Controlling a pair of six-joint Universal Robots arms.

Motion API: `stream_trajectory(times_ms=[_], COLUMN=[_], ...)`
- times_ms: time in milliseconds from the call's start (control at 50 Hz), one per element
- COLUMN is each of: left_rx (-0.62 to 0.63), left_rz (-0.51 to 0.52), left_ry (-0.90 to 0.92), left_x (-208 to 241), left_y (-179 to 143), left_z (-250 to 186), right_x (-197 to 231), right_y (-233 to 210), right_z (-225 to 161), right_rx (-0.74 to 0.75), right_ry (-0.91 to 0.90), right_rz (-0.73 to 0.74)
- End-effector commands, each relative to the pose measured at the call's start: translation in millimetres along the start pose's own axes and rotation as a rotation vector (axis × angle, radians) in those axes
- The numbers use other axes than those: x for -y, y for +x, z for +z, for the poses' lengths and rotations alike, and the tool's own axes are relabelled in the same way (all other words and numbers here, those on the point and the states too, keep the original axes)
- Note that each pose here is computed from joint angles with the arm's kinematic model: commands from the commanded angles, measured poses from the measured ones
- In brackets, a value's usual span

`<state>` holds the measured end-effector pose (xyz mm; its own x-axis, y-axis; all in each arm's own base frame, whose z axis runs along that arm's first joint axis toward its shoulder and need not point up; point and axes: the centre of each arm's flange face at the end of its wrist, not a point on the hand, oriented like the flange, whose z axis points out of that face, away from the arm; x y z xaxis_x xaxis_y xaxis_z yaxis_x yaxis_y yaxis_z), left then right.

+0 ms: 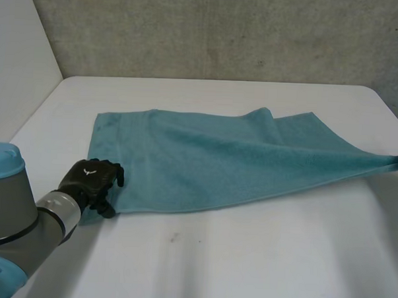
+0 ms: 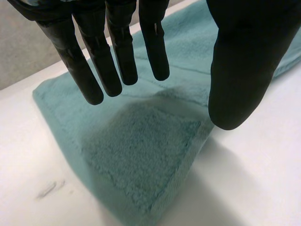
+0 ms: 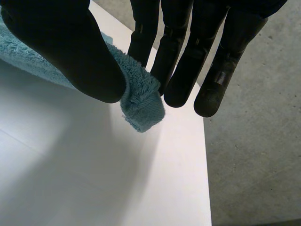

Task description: Fold the laundry

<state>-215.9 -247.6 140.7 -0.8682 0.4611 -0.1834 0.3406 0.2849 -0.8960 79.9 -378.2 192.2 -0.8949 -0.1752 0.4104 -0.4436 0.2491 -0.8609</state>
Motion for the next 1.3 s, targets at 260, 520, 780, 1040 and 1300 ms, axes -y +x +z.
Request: stream_trajectory(times_ms=[260,520,780,1040,1300], left_rx=[0.106,0.162,0.099,0.113,0.160], left_rz=[0.126,0.370,0.355,0.393,0.407], left_ry=[0.129,0.033,-0.032,0.097,0.216], left_x=[9.7,29.0,33.2,42.0,55.1], left_y=[-14.0,-30.9,-32.8,-52.1,-71.5], left_z=[28.5,-40.4,-64.0,40.7,126.0], right_x=[-2.1,6.2,-3.2,22.1,31.5], right_y=[-11.8,-23.1,-28.9,-44.4,-57.0], right_z=[-11.5,-91.4,-114.7,-14.7,75.1], right_rx=[0.048,0.245,0.336,0.166,0.004], right_ry=[-0.021,-0.247,-0.303,-0.085,0.054], right_rz=[-0.028,-0.408,-0.530,-0.324,-0.258])
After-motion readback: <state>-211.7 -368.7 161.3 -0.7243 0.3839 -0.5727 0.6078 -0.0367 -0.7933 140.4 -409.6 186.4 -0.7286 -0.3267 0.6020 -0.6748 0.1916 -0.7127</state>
